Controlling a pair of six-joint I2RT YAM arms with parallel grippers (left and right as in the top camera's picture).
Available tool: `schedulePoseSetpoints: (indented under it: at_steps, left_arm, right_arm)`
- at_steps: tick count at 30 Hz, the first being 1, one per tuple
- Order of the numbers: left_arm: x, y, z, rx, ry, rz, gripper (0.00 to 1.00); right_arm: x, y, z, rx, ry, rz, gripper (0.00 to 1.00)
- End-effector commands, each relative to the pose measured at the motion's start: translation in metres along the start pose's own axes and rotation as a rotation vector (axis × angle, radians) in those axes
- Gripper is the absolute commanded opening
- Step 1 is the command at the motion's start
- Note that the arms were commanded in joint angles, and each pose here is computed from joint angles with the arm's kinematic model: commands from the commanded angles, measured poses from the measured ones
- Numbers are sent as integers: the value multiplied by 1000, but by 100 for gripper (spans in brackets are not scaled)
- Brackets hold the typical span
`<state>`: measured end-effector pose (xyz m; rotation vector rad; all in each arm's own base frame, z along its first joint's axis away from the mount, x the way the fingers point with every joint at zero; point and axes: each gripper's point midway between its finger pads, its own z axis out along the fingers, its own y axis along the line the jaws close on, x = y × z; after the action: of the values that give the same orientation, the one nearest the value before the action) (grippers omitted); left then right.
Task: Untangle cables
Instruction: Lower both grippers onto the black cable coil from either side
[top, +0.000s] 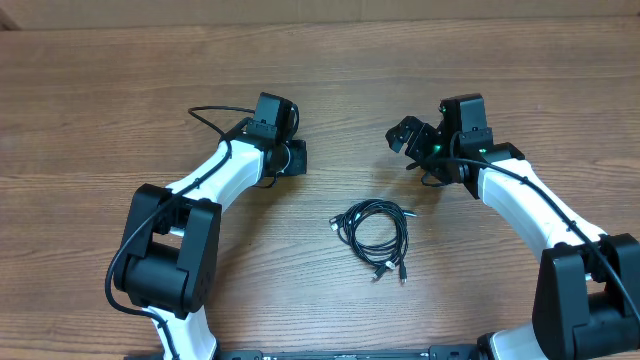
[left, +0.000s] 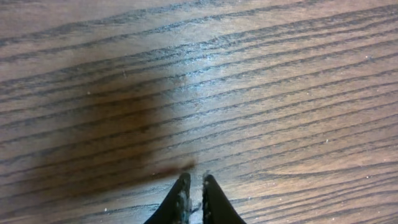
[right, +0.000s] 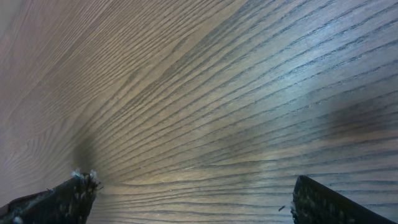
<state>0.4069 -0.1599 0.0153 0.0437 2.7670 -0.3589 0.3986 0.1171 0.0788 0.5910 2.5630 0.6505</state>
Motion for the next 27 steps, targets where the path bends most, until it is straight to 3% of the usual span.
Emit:
schedulePoseSetpoints:
  at_steps: [1, 7, 10, 14, 17, 20, 23, 27]
  left_arm:
    - [0, -2, 4, 7, 4, 21, 8]
    - [4, -51, -20, 288, 88, 208, 10]
    - [9, -67, -33, 388, 132, 235, 10]
    - [16, -87, -40, 475, 157, 245, 15]
    - [20, -91, -38, 459, 157, 277, 18]
    - [24, -93, -36, 437, 167, 291, 21]
    - [31, -99, -35, 439, 187, 304, 25]
    - [46, -104, -36, 442, 226, 353, 27]
  right_arm:
    - [-5, 3, 0, 0, -16, 3, 100]
    - [16, 34, -5, -189, 121, -8, 100]
    - [29, 36, -7, -214, 180, -69, 85]
    - [51, -6, -7, -17, 252, -8, 63]
    - [65, -32, -12, 109, 300, -9, 56]
    - [80, -44, -19, 150, 365, -46, 56]
    - [93, -52, -26, 188, 420, -29, 62]
    - [110, -61, -36, 239, 491, -5, 58]
